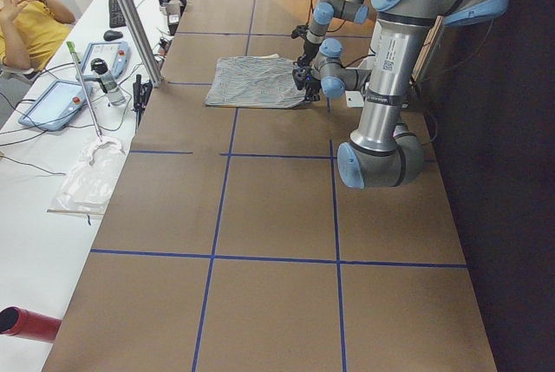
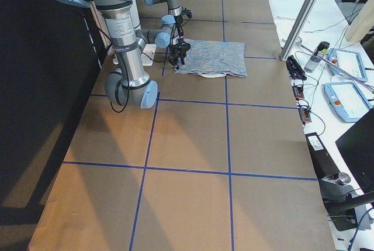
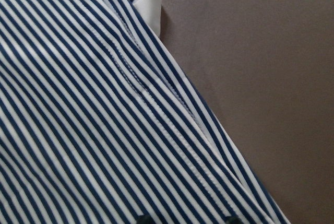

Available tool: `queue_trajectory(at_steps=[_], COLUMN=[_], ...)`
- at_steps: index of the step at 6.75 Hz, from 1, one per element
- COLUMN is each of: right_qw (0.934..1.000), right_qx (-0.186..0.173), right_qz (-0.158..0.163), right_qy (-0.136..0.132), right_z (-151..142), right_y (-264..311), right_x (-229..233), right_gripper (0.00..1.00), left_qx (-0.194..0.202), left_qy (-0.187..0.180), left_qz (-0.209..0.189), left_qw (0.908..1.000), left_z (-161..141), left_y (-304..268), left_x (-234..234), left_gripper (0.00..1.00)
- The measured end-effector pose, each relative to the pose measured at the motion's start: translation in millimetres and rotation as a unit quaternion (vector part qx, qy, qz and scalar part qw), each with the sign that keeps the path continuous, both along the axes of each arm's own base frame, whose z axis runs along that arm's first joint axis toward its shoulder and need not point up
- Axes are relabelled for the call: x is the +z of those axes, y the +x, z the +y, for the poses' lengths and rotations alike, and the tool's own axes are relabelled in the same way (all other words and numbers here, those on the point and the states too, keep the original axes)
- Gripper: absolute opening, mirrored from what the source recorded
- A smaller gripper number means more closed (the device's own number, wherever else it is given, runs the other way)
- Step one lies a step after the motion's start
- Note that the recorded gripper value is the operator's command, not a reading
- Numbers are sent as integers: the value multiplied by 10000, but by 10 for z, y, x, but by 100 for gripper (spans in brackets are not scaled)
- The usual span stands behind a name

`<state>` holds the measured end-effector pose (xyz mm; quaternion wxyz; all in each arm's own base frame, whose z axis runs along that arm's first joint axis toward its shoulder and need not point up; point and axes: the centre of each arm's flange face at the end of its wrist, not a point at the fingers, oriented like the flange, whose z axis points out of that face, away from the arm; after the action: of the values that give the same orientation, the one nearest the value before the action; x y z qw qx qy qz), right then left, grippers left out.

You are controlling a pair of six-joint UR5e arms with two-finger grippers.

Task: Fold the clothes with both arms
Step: 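Grasp the near shirt edge with both grippers and lift it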

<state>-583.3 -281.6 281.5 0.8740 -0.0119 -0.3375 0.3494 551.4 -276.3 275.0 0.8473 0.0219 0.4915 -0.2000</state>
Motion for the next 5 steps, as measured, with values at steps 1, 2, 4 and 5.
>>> queue_trajectory(at_steps=[1, 2, 4, 5], right_qw=[10000, 9999, 10000, 10000], right_qx=[73, 83, 54, 64], right_qz=[-18, -23, -46, -63], right_qy=[-56, -61, -15, -1], right_z=[2, 2, -24, -47], right_y=[0, 2, 28, 47], right_x=[3, 0, -39, -58], right_gripper=[0, 0, 0, 0], left_qx=[0, 0, 0, 1], left_qy=[0, 1, 1, 3], left_qz=[1, 2, 3, 4], left_qw=[10000, 10000, 10000, 10000], left_z=[0, 0, 0, -1], left_y=[0, 0, 2, 2], left_x=[-1, -2, -2, -5], left_gripper=[0, 0, 0, 0])
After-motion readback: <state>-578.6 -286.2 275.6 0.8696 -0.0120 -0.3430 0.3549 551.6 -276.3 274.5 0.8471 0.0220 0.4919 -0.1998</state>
